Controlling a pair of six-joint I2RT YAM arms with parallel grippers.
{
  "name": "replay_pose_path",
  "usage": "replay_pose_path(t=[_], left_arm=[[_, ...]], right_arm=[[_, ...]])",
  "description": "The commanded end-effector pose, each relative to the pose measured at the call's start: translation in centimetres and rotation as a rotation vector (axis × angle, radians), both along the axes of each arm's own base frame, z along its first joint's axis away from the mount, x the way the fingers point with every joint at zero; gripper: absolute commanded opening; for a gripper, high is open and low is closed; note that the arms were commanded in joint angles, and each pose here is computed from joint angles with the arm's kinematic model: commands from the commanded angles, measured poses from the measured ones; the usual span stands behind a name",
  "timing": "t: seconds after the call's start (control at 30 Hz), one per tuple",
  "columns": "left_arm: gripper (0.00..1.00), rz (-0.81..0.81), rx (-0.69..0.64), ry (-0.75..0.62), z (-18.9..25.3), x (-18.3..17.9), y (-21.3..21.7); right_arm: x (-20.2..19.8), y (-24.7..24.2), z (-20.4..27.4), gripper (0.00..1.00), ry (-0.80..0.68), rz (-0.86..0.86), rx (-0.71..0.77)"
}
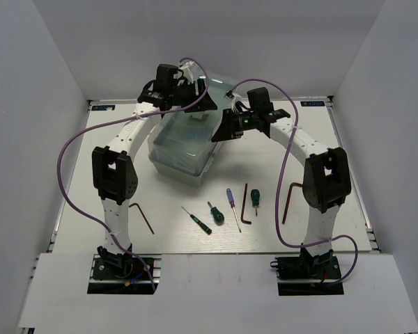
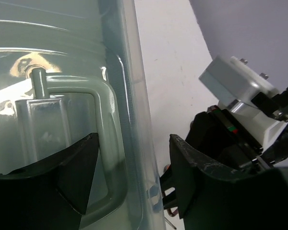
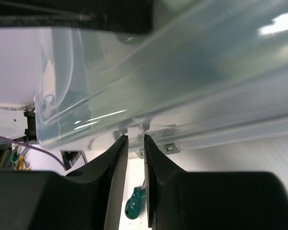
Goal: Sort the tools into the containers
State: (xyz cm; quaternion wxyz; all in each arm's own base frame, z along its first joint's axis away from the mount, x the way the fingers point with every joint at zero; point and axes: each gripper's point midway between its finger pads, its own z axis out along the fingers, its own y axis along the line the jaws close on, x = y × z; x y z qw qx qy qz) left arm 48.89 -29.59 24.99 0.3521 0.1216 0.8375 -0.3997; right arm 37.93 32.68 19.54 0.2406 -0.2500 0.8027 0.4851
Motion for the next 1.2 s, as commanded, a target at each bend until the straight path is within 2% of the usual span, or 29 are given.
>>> replay_pose_path(t=[0.0,0.57,1.0,1.17], left_arm=[[0.7,-0.18,-0.147,0.03,4.0,-4.9,-3.2],[0.66,-0.192,-0.201,0.016,6.1,-5.8,-2.0],[0.62,-0.298,-0.386,0.006,9.3,-6.4,-1.6],[0.62,-0.334,-0.42,0.03,9.0,-6.8,-1.8]], right_arm=[[0.0,2.1,3.1,0.26,-0.087,0.056,0.076],[3.5,-0.4,1.2,0.26,-0.111,-0.11,-0.044],[4.7,-1.4,1.0,0.26,-0.112,-0.146,-0.058],[5.2,-1.7,1.0,0.27,-0.113,-0.159,-0.058]])
